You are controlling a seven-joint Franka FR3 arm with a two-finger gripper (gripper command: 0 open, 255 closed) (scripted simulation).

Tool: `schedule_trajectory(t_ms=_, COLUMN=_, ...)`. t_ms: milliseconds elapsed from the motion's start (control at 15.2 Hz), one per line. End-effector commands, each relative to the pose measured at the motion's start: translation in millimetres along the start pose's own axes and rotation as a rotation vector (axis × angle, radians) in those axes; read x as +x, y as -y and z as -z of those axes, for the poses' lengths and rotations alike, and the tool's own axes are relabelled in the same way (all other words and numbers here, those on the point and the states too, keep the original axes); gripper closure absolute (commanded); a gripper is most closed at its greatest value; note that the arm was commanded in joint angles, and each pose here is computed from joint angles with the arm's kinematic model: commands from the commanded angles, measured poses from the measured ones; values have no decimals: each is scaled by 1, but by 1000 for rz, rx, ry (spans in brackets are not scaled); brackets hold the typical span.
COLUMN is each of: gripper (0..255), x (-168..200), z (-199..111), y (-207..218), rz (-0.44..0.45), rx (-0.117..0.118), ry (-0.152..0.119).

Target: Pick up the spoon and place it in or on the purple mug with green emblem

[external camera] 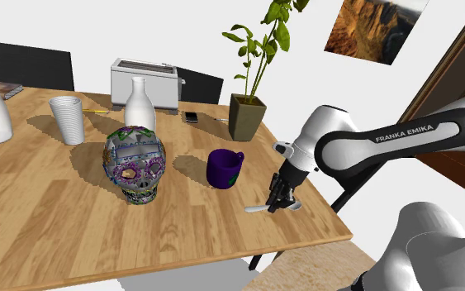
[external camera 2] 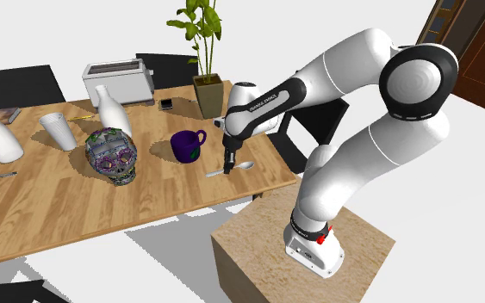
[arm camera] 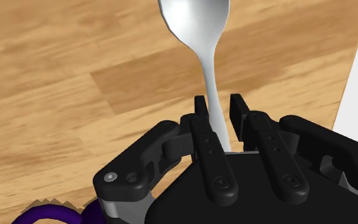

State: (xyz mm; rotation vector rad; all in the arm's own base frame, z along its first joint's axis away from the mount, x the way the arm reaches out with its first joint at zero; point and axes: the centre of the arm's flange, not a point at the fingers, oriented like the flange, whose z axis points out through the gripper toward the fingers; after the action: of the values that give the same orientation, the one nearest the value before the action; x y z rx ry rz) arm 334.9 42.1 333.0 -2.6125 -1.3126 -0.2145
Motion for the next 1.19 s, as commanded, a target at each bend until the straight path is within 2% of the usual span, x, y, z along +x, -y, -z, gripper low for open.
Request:
schedule_trajectory(t_ms=0, gripper=255, x=0, z=0, y=0, rz=0, rx=0, ry=0)
schedule_trajectory(t_ms=198, gripper=255, x=0, z=0, y=0, rz=0, rx=0, ry=0)
schedule_trajectory(t_ms=1122, gripper=255, x=16, z=72, y=9, rz=0, rx=0, ry=0)
